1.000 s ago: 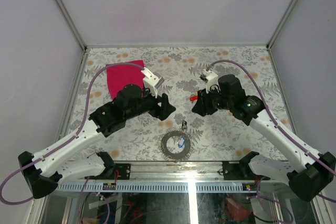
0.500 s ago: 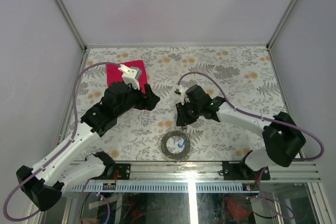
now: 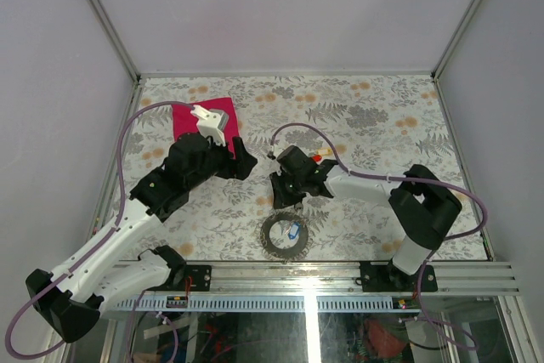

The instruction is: Put the keys on the keyring

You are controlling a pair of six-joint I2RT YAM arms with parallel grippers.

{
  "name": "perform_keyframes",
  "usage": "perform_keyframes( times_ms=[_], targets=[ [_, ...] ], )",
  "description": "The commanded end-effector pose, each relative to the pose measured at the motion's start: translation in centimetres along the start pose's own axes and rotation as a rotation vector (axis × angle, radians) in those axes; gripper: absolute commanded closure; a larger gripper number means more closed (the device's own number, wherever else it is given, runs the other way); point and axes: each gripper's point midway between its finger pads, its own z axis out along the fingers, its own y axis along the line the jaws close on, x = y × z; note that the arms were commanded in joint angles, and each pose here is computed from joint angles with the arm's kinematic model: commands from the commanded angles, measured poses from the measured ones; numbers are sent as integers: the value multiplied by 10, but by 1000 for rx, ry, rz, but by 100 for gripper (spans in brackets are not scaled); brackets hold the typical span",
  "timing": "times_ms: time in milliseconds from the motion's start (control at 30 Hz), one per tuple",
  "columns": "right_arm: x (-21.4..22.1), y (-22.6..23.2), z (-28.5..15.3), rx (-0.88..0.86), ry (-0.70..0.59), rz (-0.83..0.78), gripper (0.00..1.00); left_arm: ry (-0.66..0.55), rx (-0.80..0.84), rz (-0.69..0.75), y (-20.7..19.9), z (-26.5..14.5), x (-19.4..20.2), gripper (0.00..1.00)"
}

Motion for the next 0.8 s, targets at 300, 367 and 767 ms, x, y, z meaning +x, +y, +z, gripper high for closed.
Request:
perform_keyframes(
  times_ms=[300,367,767],
  targets=[
    [-16,8,20,10,-14,-4,71,-39,-2,22,-1,-5,-15,28],
    [-14,7,22,15,-5,-6,71,-37,-2,22,-1,-4,-15,28],
    [-5,9,27,5,32,-5,69,-30,3,19,-2,-3,-13,28]
  ],
)
